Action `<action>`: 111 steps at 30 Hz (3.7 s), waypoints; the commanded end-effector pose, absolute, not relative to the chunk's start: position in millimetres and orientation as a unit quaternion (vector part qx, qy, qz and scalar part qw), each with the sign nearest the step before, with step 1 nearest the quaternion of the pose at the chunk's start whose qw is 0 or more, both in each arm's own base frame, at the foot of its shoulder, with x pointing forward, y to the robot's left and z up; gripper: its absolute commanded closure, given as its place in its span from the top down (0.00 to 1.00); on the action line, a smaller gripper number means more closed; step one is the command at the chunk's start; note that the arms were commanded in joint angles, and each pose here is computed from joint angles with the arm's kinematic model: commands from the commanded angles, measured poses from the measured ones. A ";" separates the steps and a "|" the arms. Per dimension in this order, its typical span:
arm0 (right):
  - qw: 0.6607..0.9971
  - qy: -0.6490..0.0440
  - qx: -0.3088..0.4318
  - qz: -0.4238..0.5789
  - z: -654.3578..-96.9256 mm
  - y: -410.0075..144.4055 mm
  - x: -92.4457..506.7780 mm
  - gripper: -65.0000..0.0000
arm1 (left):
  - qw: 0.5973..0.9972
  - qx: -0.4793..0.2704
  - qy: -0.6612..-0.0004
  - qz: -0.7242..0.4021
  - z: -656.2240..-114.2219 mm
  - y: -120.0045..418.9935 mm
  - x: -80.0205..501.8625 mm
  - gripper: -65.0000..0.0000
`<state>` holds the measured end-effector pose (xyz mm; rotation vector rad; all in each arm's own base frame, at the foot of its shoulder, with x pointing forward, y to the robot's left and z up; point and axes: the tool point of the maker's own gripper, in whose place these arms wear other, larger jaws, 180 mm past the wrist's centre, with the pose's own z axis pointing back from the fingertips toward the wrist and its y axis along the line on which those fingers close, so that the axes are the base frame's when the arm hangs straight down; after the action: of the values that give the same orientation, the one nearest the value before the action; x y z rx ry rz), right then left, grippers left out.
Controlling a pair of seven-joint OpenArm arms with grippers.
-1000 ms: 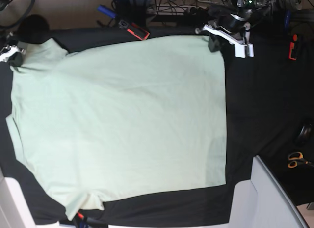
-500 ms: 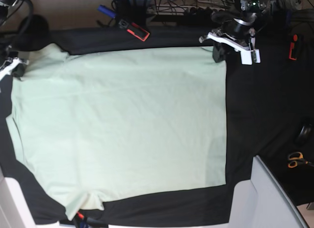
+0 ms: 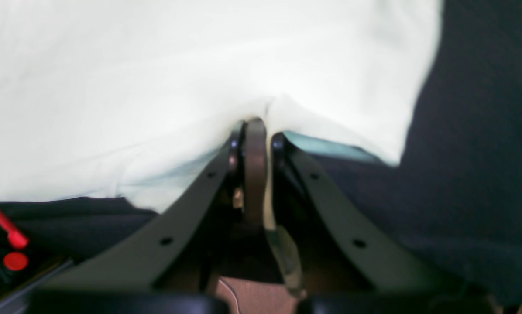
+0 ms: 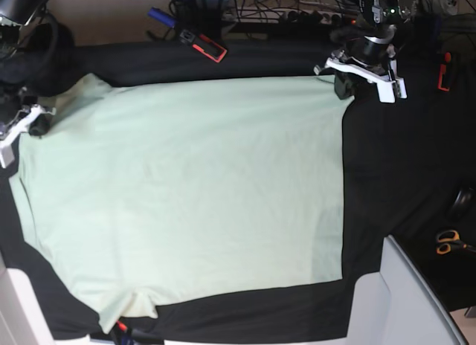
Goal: Fold the T-shirt properly
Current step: 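Close both grippers on the shirt edge corners, then lift the held edge and fold it over the shirt body toward the hem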
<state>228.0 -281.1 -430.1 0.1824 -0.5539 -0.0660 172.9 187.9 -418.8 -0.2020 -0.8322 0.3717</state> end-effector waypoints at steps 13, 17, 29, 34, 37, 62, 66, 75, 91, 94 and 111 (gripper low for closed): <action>0.948 -0.300 0.094 -0.042 -421.4 -302.4 270.6 0.00 | 0.899 -0.121 -0.388 0.165 -412.3 178.1 198.2 0.00; 0.946 -0.309 0.090 -0.043 -412.8 -313.0 285.6 0.00 | 0.902 -0.132 -0.375 0.168 -414.2 169.9 200.7 0.00; 0.948 -0.310 0.072 -0.006 -414.6 -307.1 319.8 0.00 | 0.896 -0.138 -0.388 0.165 -407.1 168.6 217.8 0.00; 0.948 -0.307 0.089 -0.008 -423.5 -299.0 327.9 0.00 | 0.891 -0.139 -0.399 0.166 -402.7 170.4 228.3 0.00; 0.947 -0.305 0.098 -0.013 -425.0 -297.4 333.3 0.00 | 0.887 -0.139 -0.407 0.166 -399.1 172.5 238.0 0.00; 0.938 -0.331 0.091 0.041 -412.8 -274.2 382.4 0.00 | 0.900 -0.145 -0.379 0.161 -417.0 181.2 285.4 0.00; 0.938 -0.329 0.109 0.025 -420.4 -272.3 388.9 0.00 | 0.897 -0.143 -0.388 0.156 -410.8 183.4 294.2 0.00; 0.931 -0.345 0.118 0.017 -418.5 -270.0 398.0 0.00 | 0.901 -0.134 -0.383 0.156 -416.4 195.0 302.5 0.00; 0.927 -0.353 0.115 0.048 -405.1 -257.8 415.9 0.00 | 0.900 -0.136 -0.382 0.161 -419.3 197.2 314.8 0.00; 0.926 -0.359 0.111 0.041 -403.0 -259.6 419.1 0.00 | 0.909 -0.110 -0.379 0.136 -422.0 195.6 316.2 0.00; 0.927 -0.354 0.126 -0.004 -425.5 -259.4 416.5 0.00 | 0.913 -0.094 -0.381 0.113 -420.3 193.7 328.2 0.00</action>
<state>396.3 -251.7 -448.7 0.2625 -0.6501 -0.0086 315.0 191.4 -434.5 -0.1918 -0.7299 0.2415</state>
